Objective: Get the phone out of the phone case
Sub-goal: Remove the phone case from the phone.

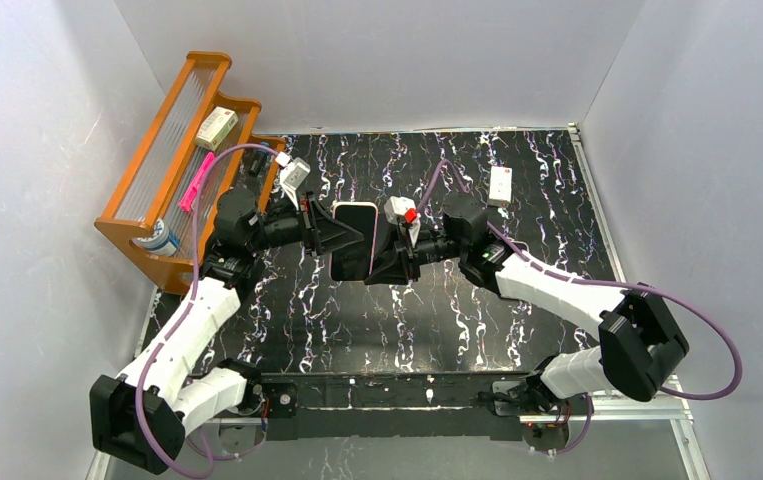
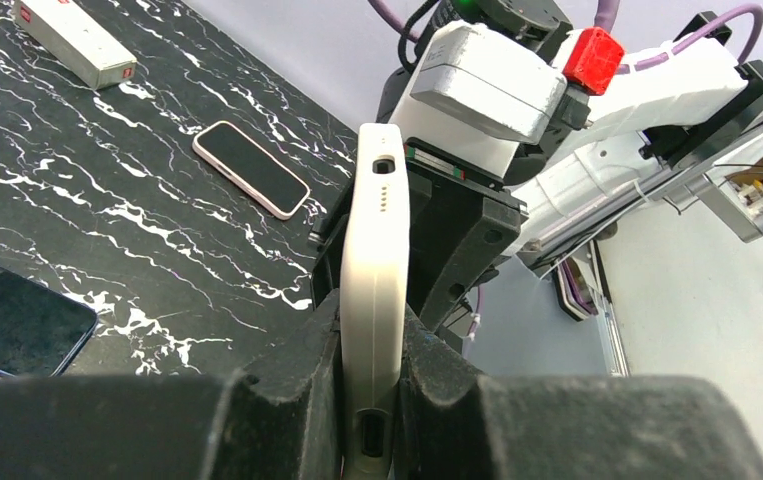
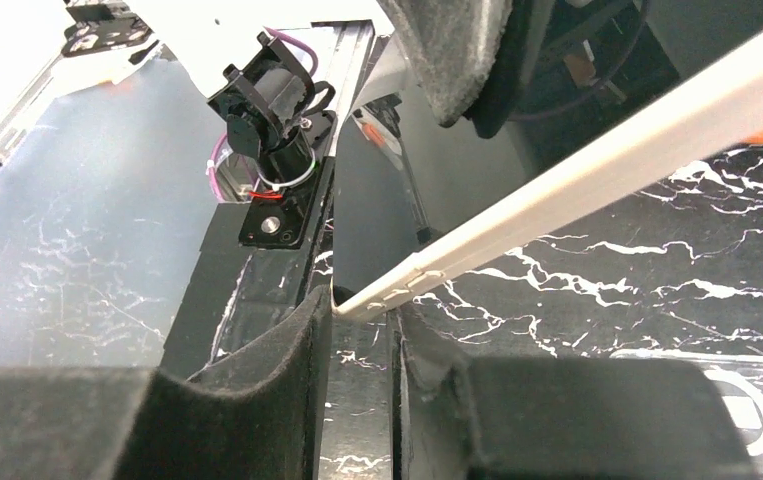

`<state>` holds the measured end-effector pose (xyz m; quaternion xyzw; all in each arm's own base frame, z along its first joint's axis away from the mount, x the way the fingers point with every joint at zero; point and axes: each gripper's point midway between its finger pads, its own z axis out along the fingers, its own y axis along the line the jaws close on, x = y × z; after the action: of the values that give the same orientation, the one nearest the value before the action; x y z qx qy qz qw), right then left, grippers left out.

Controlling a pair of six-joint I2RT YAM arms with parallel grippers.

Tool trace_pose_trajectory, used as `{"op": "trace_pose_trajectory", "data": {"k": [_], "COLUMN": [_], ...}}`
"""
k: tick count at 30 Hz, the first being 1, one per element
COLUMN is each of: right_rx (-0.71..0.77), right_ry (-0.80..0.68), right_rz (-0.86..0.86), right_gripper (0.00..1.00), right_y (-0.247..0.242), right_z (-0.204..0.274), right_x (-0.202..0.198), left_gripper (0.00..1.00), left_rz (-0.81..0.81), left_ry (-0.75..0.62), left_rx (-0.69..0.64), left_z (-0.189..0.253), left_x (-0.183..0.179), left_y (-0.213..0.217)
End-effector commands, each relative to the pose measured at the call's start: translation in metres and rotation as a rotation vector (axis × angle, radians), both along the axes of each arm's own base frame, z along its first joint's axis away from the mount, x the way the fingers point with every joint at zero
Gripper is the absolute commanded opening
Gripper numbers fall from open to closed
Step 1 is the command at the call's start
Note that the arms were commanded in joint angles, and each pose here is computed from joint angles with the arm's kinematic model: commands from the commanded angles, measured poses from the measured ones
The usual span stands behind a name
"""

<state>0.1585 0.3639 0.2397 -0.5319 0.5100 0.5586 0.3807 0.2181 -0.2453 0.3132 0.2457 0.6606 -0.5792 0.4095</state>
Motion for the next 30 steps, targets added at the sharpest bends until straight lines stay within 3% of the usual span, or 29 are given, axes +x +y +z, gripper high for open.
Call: {"op": "trace_pose_trajectory", "data": {"k": [1, 4, 14, 30], "right_rx": [0.052, 0.055, 0.062, 0.023], "right_ry": [-0.112, -0.165, -0.366, -0.565], "right_rz": [0.044, 0.061, 0.082, -0.121], "right_gripper": [0.13, 0.01, 0.01, 0.01], "right_y": [0.005, 0.005, 0.009, 0.017], "right_z": [0.018, 0.015, 0.019, 0.033], "right_x": [0.004, 0.005, 0.018, 0.069], "left_gripper": [0.0, 0.0, 0.0, 0.0], "left_rz": [-0.018, -0.018, -0.022, -0.063], "left_ry": [-0.038, -0.001, 0.134, 0.209], "left_rx": [-0.046, -0.054, -0.076, -0.069], "left_z": [0.023, 0.025, 0.025, 0.015], "left_x": [-0.009, -0.007, -0.003, -0.01], "left_y": [0.0, -0.001, -0.007, -0.025]}}
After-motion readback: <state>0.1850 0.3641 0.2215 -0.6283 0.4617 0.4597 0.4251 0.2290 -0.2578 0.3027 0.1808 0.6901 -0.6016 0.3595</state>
